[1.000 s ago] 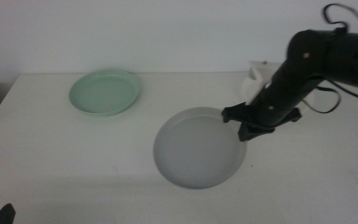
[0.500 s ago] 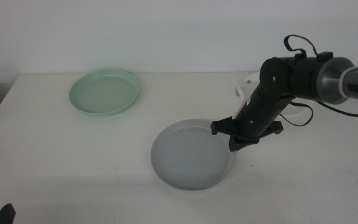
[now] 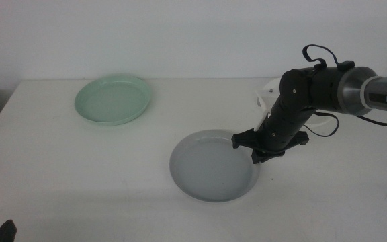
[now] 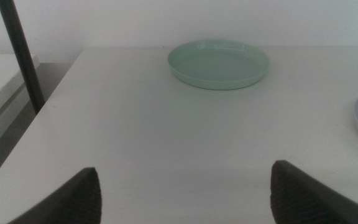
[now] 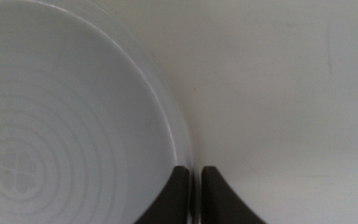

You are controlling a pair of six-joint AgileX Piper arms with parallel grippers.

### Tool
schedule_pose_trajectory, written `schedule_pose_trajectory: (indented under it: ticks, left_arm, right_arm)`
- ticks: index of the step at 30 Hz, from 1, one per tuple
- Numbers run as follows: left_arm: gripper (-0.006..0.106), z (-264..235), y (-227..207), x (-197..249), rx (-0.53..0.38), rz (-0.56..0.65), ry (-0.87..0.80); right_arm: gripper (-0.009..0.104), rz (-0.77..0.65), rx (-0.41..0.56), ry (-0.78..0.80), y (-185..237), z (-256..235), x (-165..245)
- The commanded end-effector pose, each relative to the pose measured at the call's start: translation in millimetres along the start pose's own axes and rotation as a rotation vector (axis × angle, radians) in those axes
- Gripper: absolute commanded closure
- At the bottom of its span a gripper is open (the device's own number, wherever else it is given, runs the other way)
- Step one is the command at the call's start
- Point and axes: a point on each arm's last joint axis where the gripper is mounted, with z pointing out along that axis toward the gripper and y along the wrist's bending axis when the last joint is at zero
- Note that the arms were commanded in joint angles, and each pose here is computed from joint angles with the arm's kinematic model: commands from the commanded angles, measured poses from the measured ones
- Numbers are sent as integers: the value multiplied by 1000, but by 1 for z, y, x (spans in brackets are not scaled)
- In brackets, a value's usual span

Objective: Stack the three bowls on top of each other.

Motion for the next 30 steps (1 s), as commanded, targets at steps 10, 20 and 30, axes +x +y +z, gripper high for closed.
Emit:
schedule_pose_trajectory:
  ticks: [10, 20, 30]
  left_arm:
    - [-4, -2, -1, -10, 11, -10, -102]
    - [-4, -2, -1, -10, 11, -10, -102]
    - [-4, -2, -1, -10, 11, -10, -102]
  right_arm:
    - [39, -35, -21, -187, 5, -75, -26]
    - [37, 56, 66, -403, -62, -165, -82]
    - [38, 230, 168, -500, -172, -159, -107]
